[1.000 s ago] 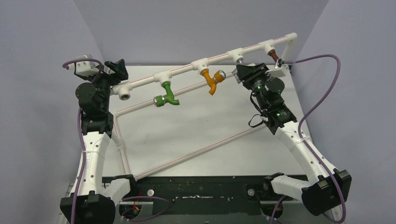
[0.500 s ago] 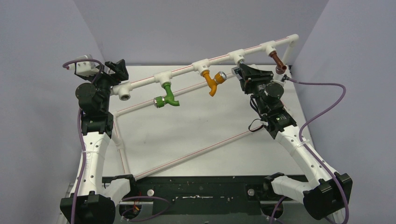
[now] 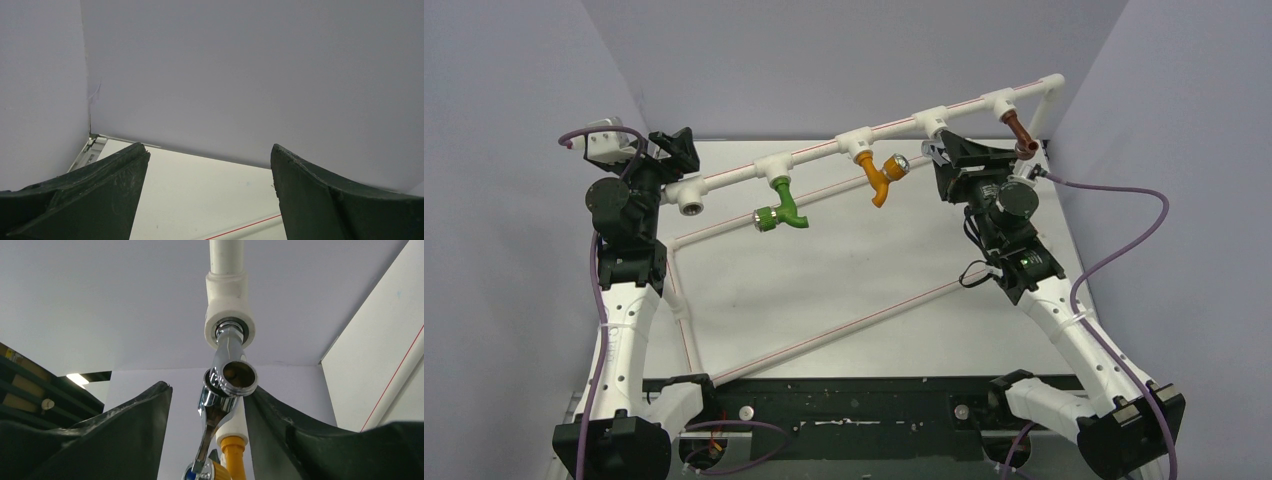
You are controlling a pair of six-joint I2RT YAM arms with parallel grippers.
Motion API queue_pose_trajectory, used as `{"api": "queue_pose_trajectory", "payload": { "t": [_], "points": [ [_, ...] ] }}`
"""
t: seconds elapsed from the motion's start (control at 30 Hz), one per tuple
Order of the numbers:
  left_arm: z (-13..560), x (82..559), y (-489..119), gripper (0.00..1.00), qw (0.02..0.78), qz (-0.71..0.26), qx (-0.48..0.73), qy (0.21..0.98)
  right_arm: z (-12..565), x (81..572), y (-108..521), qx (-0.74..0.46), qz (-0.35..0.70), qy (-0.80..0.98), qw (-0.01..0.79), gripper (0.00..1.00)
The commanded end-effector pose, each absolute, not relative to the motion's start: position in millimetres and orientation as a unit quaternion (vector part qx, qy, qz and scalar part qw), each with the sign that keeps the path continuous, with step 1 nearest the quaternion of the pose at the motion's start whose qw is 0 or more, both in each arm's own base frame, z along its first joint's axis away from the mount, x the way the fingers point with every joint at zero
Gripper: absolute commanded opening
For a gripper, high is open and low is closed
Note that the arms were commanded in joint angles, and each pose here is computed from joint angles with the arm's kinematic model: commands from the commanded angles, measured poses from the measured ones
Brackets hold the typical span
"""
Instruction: Install the water faucets
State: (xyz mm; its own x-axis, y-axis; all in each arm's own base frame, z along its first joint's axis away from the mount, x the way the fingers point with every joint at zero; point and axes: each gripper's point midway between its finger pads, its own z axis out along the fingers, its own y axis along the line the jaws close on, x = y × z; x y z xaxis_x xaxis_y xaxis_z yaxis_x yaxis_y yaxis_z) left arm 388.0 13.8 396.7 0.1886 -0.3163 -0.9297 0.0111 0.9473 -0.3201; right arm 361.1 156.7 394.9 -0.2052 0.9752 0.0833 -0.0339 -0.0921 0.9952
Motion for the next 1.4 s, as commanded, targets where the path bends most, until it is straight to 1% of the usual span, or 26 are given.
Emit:
{"api": "queue_pose_trajectory", "payload": {
  "t": [0.0, 0.17, 0.33, 0.53, 0.67, 0.8, 0.9, 1.07, 1.23, 1.37],
  "points": [
    [256.0, 387.5, 10.5, 0.9, 0.601, -0.102, -0.151, 0.778, 437.2, 336.5, 159.7, 0.409, 0.637, 0.48, 0.444, 0.62],
    [256.0, 387.8, 10.6, 0.9, 0.601, -0.103, -0.151, 0.778, 424.0, 328.9, 157.4, 0.401, 0.609, 0.511, 0.455, 0.69],
    [255.4, 387.6, 11.1, 0.9, 0.6, -0.102, -0.152, 0.779, 412.9, 315.7, 151.6, 0.39, 0.58, 0.538, 0.47, 0.72],
    [255.3, 388.0, 10.6, 0.9, 0.6, -0.104, -0.152, 0.779, 397.0, 302.7, 124.8, 0.398, 0.503, 0.567, 0.517, 0.73],
    [255.4, 388.1, 9.6, 0.9, 0.6, -0.106, -0.151, 0.778, 404.4, 295.8, 110.8, 0.355, 0.453, 0.578, 0.579, 0.74],
    [255.2, 388.3, 9.6, 0.9, 0.599, -0.107, -0.152, 0.779, 413.6, 293.8, 103.8, 0.267, 0.38, 0.603, 0.649, 0.76],
    [255.3, 388.1, 9.4, 0.9, 0.6, -0.107, -0.151, 0.779, 416.8, 293.0, 96.8, 0.218, 0.326, 0.613, 0.686, 0.75],
    [256.1, 388.3, 9.6, 0.9, 0.6, -0.109, -0.152, 0.778, 431.7, 291.3, 99.9, 0.062, 0.233, 0.601, 0.761, 0.75],
    [254.7, 388.5, 9.3, 0.9, 0.599, -0.11, -0.152, 0.778, 427.6, 296.2, 115.7, -0.138, 0.115, 0.588, 0.789, 0.77],
    [255.6, 388.6, 10.2, 0.9, 0.6, -0.111, -0.153, 0.777, 418.4, 302.6, 120.3, -0.271, 0.01, 0.558, 0.785, 0.78]
  ]
}}
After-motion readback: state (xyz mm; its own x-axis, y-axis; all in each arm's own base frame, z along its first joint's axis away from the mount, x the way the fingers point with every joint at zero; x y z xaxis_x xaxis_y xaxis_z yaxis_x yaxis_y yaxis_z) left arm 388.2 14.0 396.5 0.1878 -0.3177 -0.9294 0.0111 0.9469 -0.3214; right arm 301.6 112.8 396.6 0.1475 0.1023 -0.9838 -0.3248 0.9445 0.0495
